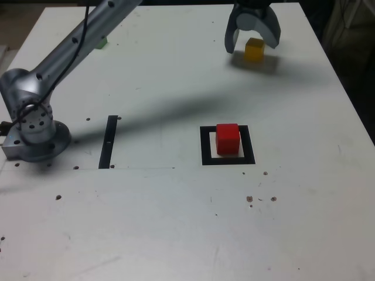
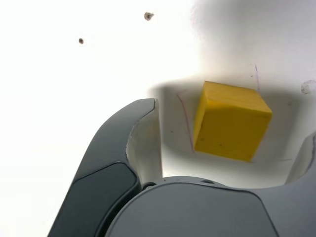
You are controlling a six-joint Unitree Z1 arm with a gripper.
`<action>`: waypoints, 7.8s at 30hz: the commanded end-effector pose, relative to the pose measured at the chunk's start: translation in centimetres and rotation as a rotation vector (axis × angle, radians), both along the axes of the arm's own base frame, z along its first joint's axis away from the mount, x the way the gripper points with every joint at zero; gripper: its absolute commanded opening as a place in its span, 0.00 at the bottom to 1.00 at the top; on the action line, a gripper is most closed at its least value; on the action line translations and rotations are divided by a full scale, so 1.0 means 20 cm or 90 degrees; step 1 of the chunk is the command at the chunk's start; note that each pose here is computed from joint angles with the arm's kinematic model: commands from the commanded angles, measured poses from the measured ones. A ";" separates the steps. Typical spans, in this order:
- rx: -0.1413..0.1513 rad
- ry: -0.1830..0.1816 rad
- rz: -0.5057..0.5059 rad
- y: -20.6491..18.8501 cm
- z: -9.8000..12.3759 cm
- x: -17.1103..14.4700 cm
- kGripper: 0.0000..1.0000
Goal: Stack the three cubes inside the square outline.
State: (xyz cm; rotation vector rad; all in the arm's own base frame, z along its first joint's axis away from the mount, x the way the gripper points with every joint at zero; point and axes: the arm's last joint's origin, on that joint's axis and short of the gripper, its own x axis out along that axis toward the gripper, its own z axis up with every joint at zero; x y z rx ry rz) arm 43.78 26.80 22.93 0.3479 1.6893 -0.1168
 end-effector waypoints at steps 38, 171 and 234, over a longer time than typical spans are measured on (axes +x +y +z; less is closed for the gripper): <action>0.026 0.016 -0.083 -0.04 -0.08 0.09 0.39; -0.054 -0.014 0.212 -1.46 0.21 -0.40 0.39; -0.046 -0.014 0.207 -1.44 0.20 -0.44 0.99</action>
